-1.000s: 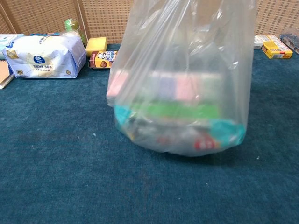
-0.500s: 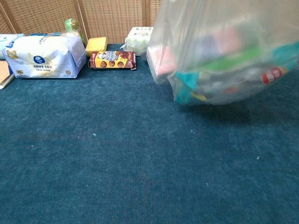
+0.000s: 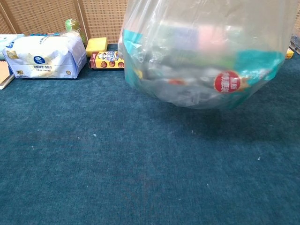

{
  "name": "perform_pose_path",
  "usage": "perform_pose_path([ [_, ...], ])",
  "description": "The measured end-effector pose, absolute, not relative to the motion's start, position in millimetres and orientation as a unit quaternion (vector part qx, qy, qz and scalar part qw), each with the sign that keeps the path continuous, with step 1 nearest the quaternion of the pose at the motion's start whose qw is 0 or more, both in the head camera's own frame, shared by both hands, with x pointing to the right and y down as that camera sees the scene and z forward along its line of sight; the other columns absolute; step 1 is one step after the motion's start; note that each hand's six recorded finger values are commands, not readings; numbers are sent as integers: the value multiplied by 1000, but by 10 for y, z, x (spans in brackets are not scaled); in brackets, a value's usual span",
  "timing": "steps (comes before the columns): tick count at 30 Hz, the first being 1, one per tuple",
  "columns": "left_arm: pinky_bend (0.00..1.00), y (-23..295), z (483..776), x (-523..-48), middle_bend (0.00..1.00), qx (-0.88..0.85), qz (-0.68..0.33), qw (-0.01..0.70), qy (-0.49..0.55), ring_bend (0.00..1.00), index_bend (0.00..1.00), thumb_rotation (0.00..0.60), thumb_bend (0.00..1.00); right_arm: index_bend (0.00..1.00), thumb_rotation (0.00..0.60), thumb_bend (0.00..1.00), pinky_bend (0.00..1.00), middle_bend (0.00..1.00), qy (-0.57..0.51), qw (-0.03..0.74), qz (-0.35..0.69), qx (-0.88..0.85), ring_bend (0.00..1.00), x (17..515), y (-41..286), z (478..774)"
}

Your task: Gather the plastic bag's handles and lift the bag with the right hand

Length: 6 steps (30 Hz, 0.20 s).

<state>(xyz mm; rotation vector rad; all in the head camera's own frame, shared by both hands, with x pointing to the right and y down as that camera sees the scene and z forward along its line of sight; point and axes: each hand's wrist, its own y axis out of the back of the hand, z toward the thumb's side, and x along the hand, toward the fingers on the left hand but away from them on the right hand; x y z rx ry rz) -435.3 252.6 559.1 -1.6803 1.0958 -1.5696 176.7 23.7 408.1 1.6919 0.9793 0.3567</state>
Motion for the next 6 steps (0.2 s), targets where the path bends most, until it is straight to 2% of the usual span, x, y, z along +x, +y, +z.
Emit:
perform_pose_path([
  [6, 236, 2568, 5606, -4379, 107, -630, -594, 283, 412, 6, 5, 600, 4, 588, 600, 358, 882, 734, 409, 545, 155, 715, 793, 1773, 245, 4058],
])
